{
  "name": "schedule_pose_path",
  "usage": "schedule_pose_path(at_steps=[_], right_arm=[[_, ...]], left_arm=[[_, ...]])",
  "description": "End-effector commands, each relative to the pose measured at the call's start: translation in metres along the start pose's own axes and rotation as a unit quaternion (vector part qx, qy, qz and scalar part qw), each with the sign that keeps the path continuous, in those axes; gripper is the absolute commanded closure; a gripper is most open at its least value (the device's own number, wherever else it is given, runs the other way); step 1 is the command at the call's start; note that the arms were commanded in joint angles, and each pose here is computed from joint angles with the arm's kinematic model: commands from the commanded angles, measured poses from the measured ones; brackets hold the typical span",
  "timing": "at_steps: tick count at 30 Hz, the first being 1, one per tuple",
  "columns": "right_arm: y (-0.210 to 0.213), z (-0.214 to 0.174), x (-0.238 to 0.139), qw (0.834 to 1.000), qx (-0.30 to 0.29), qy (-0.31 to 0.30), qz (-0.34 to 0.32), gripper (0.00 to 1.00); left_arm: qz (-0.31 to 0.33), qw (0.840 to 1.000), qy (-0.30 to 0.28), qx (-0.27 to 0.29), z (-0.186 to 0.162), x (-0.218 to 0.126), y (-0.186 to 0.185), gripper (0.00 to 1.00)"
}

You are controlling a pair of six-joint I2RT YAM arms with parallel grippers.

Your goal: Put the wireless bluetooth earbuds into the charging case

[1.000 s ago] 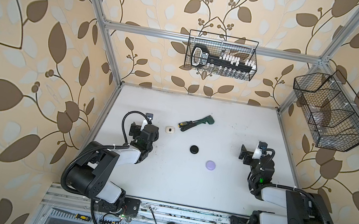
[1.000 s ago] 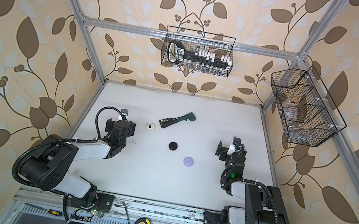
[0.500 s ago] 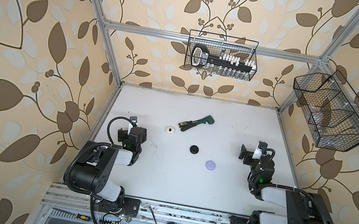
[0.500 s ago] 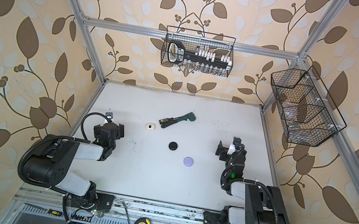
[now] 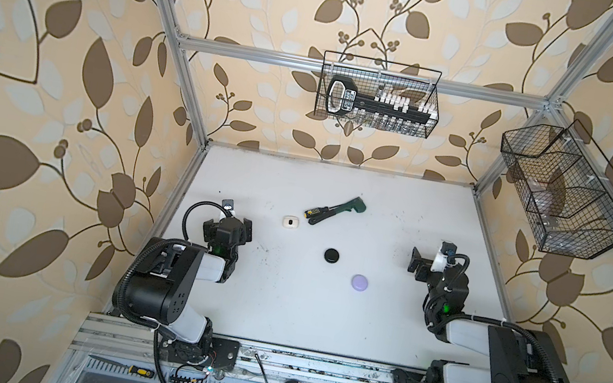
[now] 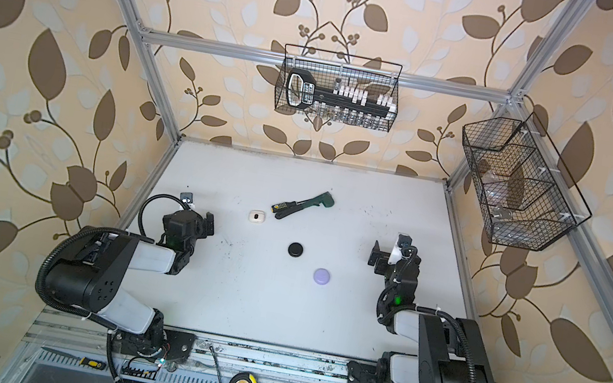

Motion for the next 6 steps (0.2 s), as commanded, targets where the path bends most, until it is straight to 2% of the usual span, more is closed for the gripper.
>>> schedule_pose_path(at_steps=[1,6], right_arm=[[0.0021,0.0114,0.0006,1.0,-0.009,-0.02,0.004,0.0],[0.0034,0.0124,-0.0021,1.0,-0.015,-0.025,0.0,0.0]], left_arm=[[-0.008,1.0,-0.022,-0.02,0.0163,0.0004,-0.0024,0.01],[-0.008,1.0,-0.023,-0.02,0.0164,0.0004,-0.0024,0.01]])
Point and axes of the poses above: each gripper's point midway between its finger pads, its own x axis out along the fingers, its own y axis along the line the jaws close on, z = x × y, the point moved 1 cm from there along -x, back along the fingers, and after that the axes turned 7 degrees about -x, right-handed, at the moved point
